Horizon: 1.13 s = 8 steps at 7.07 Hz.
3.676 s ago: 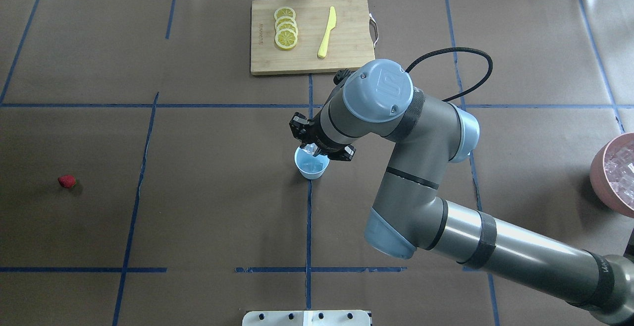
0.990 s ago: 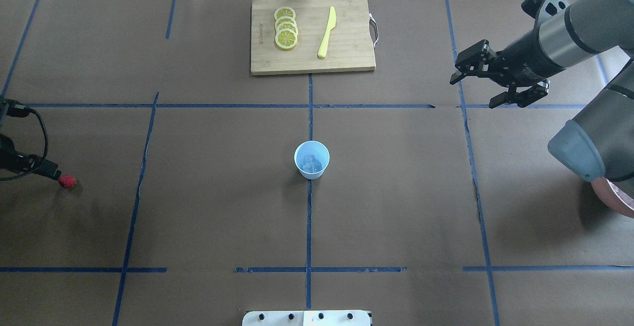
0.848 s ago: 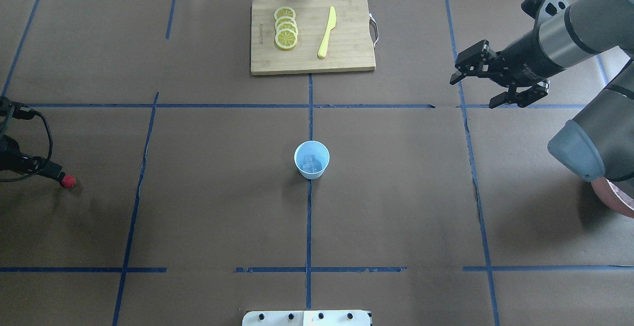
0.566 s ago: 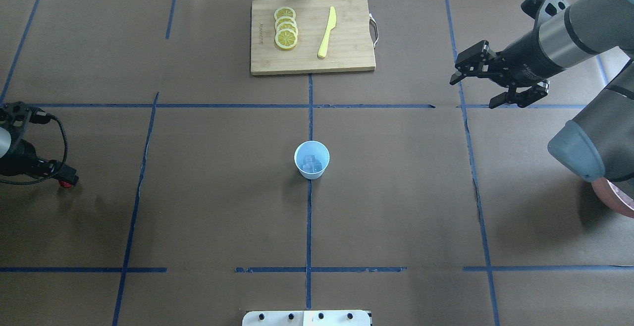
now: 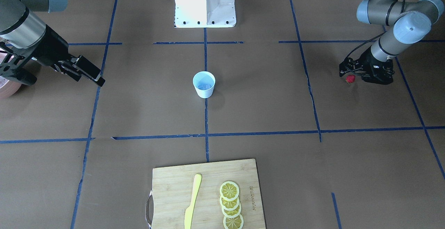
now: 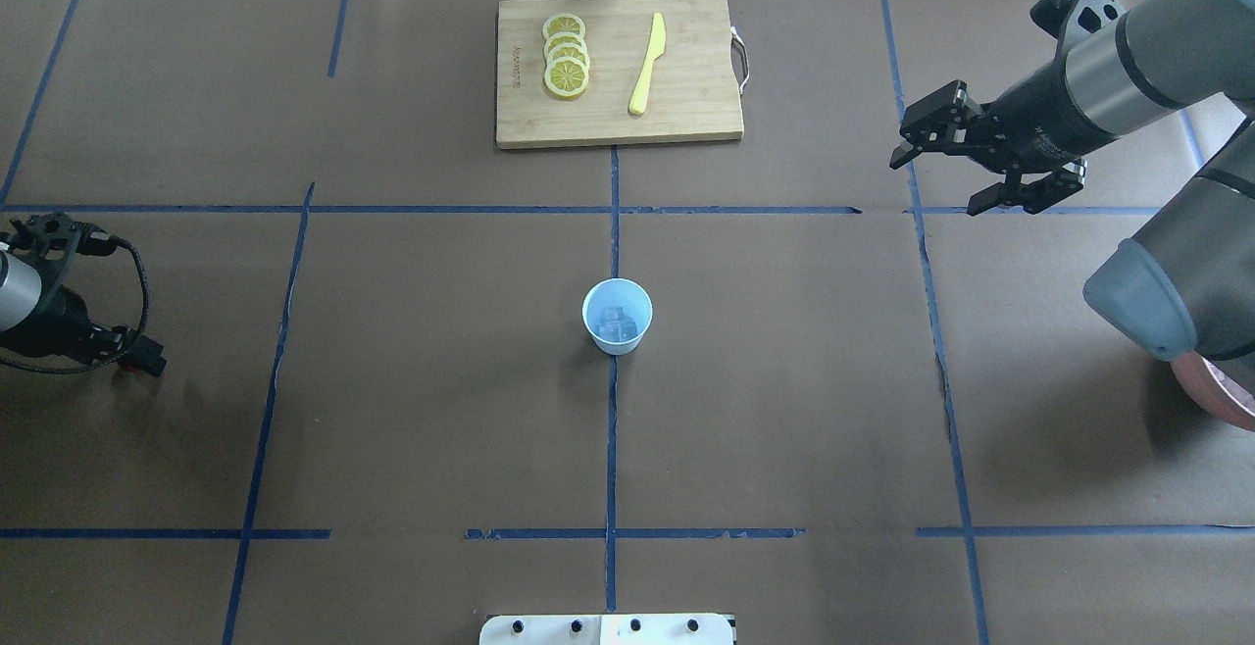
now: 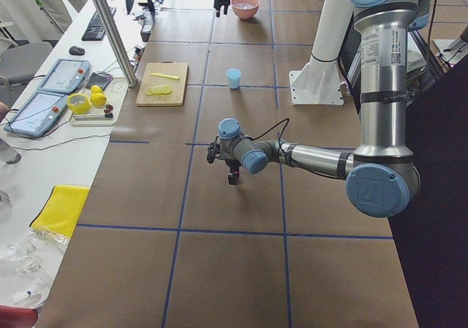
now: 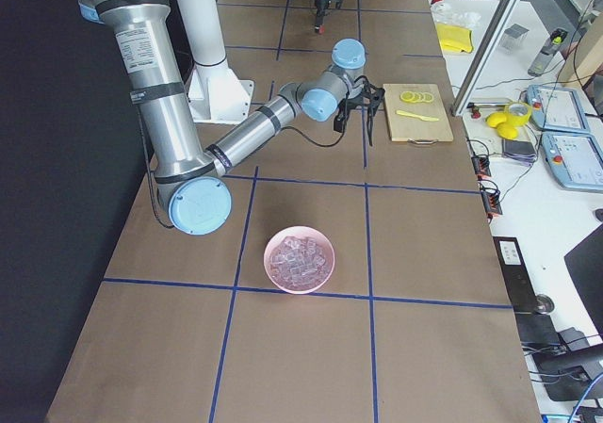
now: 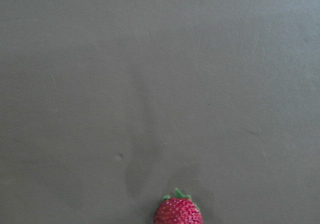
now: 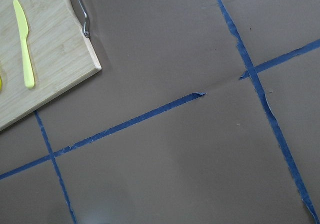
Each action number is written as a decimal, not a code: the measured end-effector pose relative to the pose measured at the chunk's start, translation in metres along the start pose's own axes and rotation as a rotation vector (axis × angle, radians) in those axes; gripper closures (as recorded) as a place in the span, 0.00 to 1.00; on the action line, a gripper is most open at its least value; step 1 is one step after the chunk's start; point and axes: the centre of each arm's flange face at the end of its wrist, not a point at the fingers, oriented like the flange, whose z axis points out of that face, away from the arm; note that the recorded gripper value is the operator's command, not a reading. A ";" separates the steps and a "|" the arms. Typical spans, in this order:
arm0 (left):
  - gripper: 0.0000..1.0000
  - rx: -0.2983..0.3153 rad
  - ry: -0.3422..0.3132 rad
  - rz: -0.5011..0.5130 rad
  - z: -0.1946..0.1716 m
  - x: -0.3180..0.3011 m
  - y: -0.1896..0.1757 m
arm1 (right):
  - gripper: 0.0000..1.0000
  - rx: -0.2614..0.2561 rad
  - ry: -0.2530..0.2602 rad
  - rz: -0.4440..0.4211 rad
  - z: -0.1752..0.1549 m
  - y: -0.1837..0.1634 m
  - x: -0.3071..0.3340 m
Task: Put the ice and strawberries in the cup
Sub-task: 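Lower the left gripper around the red strawberry and close it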
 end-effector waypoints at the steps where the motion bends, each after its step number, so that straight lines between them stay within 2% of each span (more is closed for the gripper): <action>1: 0.15 0.000 -0.001 0.003 0.001 0.000 0.000 | 0.01 0.000 0.000 0.000 0.000 0.000 0.000; 4: 0.23 0.034 -0.026 0.018 0.000 -0.001 -0.004 | 0.01 0.000 0.000 0.001 0.000 0.000 0.000; 5: 0.30 0.041 -0.025 0.021 0.000 -0.001 -0.004 | 0.01 0.000 0.000 0.002 0.000 0.000 0.000; 8: 0.93 0.045 -0.024 0.024 -0.001 0.000 -0.004 | 0.01 0.001 0.001 0.002 0.000 0.000 0.001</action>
